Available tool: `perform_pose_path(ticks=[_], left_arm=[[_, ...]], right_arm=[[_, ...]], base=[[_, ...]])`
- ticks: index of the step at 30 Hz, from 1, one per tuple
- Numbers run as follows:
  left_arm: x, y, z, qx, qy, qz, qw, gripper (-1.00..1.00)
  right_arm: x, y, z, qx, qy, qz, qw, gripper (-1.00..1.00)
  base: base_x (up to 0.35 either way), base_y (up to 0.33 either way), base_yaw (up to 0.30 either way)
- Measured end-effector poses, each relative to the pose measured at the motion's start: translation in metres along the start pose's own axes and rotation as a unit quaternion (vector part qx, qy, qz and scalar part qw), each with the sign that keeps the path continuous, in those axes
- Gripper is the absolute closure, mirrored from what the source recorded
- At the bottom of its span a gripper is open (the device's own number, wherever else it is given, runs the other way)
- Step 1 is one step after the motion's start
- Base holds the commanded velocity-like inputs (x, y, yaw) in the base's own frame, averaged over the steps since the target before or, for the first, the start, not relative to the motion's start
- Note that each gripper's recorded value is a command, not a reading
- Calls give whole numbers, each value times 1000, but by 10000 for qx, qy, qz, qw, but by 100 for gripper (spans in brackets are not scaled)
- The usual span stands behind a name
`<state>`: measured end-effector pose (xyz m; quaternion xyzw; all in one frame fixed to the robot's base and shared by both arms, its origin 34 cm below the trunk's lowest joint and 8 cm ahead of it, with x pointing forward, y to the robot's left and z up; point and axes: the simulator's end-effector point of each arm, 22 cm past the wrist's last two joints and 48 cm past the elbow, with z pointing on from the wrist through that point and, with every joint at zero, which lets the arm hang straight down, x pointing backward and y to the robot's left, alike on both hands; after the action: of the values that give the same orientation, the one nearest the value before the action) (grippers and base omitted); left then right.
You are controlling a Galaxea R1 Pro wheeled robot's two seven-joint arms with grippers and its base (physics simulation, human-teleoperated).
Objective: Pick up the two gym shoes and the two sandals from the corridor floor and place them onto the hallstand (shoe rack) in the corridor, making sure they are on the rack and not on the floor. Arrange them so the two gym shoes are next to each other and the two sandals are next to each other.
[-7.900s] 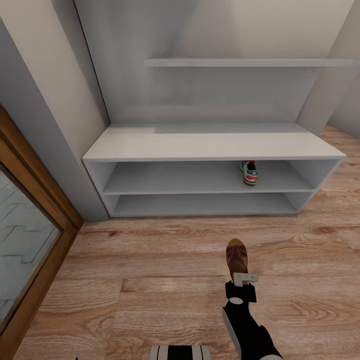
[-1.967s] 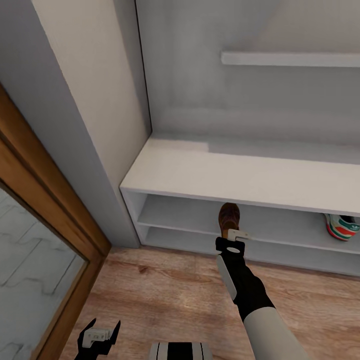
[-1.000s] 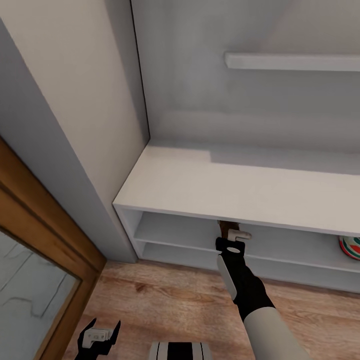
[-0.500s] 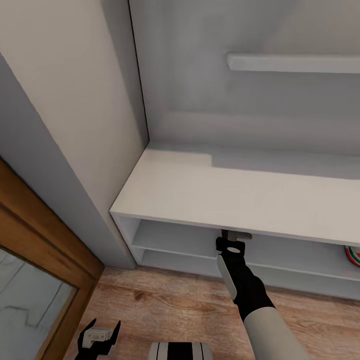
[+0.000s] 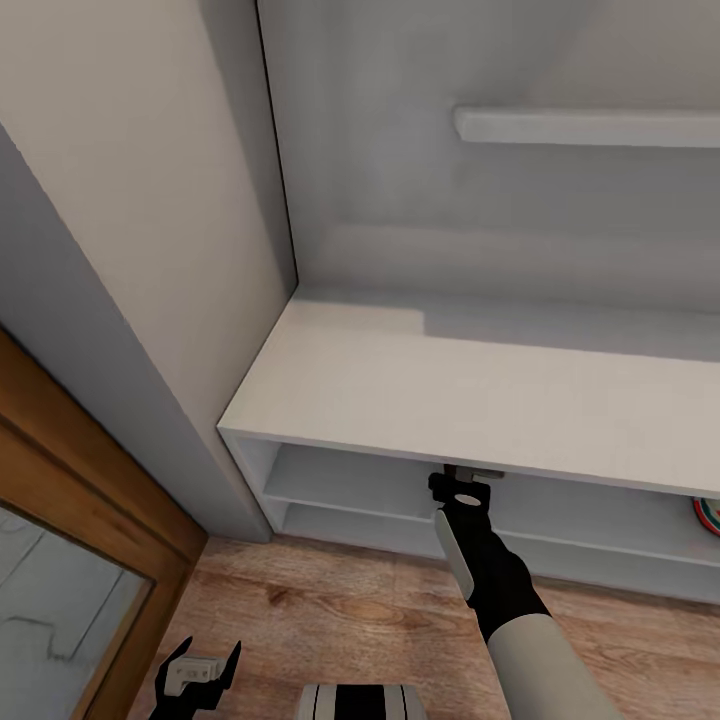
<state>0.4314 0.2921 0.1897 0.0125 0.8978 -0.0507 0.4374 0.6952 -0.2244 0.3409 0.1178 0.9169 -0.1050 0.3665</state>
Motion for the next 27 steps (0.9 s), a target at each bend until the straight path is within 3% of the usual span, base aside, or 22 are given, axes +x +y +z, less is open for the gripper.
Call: perform_pose_path(ticks=[13, 27], left_arm=[[0, 1, 0, -9, 1, 5, 10000, -100], [0, 1, 0, -12, 2, 6, 10000, -100]], right_arm=[[1, -1, 0, 5, 9, 6, 10000, -100], [1, 0, 1, 2, 11, 3, 10000, -100]], base=[[-12, 0, 0], [-288, 0, 0]])
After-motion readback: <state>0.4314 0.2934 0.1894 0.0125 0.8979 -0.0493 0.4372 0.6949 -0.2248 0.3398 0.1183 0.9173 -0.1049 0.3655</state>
